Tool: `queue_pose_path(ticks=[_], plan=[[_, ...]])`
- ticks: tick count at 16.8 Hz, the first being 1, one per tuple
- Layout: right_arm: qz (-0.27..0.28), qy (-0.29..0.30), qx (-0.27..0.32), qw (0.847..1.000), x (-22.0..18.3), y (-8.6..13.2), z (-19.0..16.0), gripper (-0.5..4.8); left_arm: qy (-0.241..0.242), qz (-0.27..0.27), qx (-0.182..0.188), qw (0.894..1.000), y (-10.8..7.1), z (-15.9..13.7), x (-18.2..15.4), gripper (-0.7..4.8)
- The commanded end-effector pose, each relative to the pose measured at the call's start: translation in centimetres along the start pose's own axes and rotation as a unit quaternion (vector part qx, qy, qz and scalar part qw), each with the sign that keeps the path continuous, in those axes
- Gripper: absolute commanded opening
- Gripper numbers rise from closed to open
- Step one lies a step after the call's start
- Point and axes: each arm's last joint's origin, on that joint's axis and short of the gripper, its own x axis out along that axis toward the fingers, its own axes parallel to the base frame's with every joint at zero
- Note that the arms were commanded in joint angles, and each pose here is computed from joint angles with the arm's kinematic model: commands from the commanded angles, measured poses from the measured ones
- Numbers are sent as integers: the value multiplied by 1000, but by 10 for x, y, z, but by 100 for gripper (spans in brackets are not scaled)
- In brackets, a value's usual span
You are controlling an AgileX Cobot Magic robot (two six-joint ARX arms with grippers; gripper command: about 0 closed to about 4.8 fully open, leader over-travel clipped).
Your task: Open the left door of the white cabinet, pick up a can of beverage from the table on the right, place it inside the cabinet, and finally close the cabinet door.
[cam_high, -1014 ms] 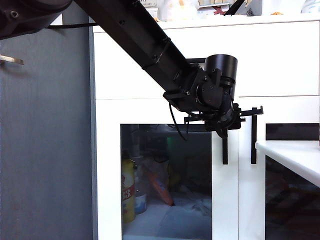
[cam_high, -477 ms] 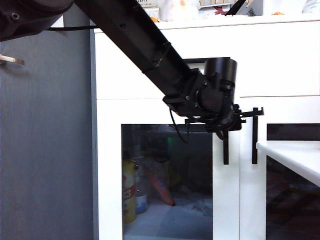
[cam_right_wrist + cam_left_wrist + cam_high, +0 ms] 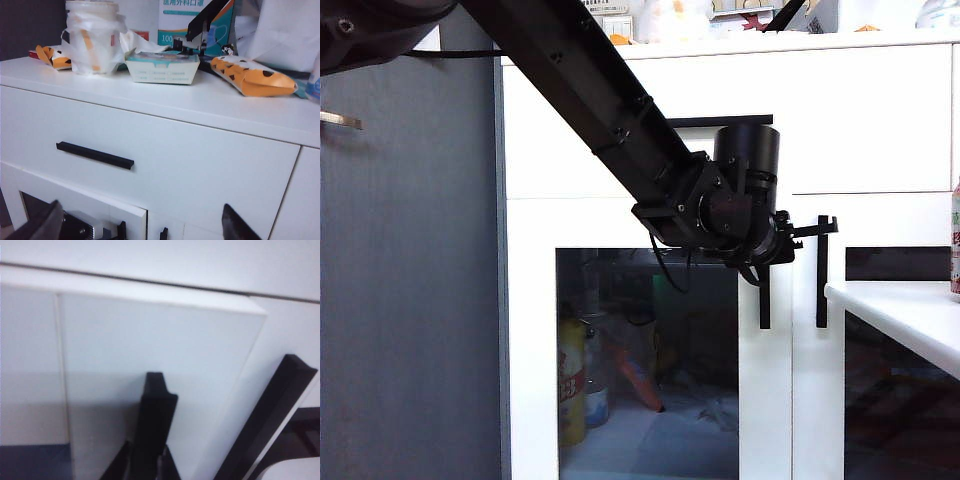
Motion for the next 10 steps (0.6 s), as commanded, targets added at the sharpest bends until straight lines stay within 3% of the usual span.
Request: queue_pose_path(ticks=[1, 3, 10], plan=[[0, -8, -4, 1000, -1, 0, 3, 408, -107, -42, -62, 991, -9, 14, -5, -5], [0, -8, -4, 1000, -1, 0, 3, 408, -125, -48, -70, 988, -12, 17, -8, -5], [1, -8, -3, 1000, -1, 0, 3, 408, -107, -44, -62, 991, -11, 15, -9, -5]])
